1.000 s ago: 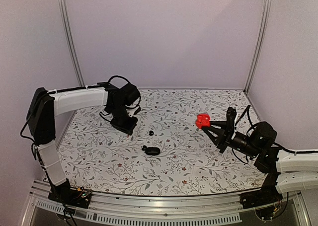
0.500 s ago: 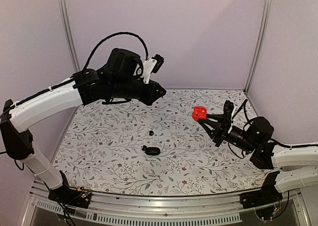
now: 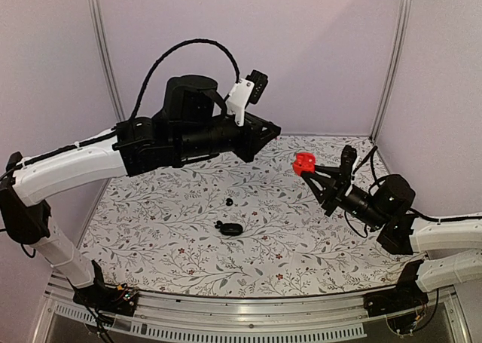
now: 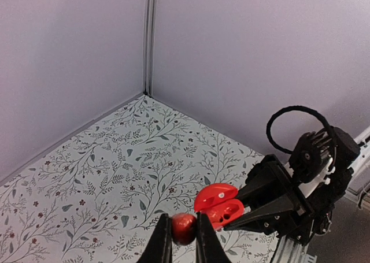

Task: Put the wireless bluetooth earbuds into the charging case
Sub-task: Insert the right earbud into the right side groove of the charging case.

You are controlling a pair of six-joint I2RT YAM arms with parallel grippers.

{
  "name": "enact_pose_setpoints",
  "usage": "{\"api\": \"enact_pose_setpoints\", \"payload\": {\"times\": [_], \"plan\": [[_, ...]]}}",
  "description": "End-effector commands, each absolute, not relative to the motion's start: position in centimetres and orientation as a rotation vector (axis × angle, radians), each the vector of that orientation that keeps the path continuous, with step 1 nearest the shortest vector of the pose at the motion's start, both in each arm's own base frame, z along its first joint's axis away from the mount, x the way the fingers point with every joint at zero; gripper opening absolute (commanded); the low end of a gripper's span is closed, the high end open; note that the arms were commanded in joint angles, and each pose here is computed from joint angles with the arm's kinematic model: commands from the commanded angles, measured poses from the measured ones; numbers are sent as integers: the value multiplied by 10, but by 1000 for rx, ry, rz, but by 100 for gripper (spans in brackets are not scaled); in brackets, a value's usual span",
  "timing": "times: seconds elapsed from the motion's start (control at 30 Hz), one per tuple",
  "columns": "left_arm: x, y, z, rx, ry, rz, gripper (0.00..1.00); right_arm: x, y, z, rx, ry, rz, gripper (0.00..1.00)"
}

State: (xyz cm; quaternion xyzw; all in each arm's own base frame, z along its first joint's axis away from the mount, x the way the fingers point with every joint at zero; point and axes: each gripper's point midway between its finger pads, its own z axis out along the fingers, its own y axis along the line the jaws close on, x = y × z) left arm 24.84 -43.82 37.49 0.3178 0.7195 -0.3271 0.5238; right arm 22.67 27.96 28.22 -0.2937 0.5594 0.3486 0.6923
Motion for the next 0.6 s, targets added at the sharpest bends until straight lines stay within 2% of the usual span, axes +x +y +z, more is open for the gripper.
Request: {"api": "enact_pose_setpoints", "payload": {"times": [0.0,0.57], "plan": [[234,-456,380,776,1656,-831,4,235,275,307,-577,1203,777,0],[225,-478,374,797,1627,-816,4,232,271,305,-560,1202,792,0]]}}
